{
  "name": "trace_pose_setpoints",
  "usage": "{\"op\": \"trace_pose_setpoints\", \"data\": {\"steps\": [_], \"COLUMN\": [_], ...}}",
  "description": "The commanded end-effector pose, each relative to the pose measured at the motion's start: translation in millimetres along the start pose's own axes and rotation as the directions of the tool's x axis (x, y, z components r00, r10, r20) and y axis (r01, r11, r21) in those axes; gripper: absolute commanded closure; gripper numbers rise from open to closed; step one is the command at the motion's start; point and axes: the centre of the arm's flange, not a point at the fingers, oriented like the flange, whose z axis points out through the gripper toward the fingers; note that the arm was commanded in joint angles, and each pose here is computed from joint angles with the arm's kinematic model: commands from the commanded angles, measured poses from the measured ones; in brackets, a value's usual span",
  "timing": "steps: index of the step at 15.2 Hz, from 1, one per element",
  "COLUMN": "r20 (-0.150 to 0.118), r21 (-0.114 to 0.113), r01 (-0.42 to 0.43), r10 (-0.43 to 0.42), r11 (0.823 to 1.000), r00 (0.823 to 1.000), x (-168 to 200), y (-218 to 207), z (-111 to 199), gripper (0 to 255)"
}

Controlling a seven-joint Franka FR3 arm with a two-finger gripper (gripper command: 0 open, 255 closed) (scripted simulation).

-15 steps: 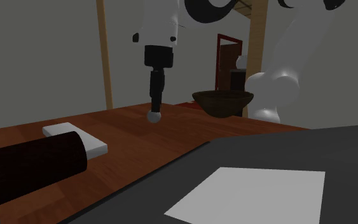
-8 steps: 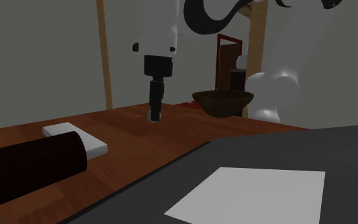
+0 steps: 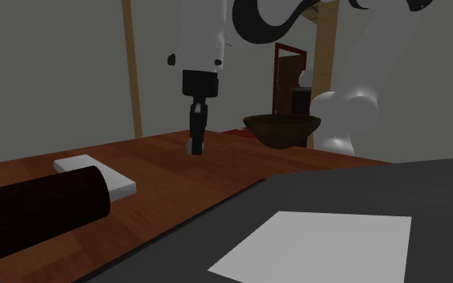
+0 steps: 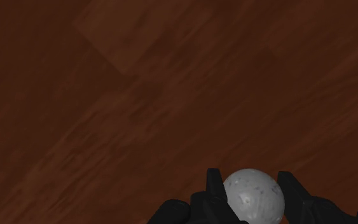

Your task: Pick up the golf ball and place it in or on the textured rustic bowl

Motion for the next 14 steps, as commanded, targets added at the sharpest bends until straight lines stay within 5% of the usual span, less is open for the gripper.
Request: {"op": "trace_pose_setpoints", "data": {"steps": [1,7,14], "r20": [0.0,0.0,0.0], "r21": [0.0,0.0,0.0], "r01": [0.0,0.0,0.0], "r10": [0.0,0.0,0.0], "r11": [1.0,1.0,1.0], "r00": [1.0,1.0,1.0], "x": [0,0,3], "y": [0,0,1], "z": [0,0,-37], "gripper": [255,255,255]}}
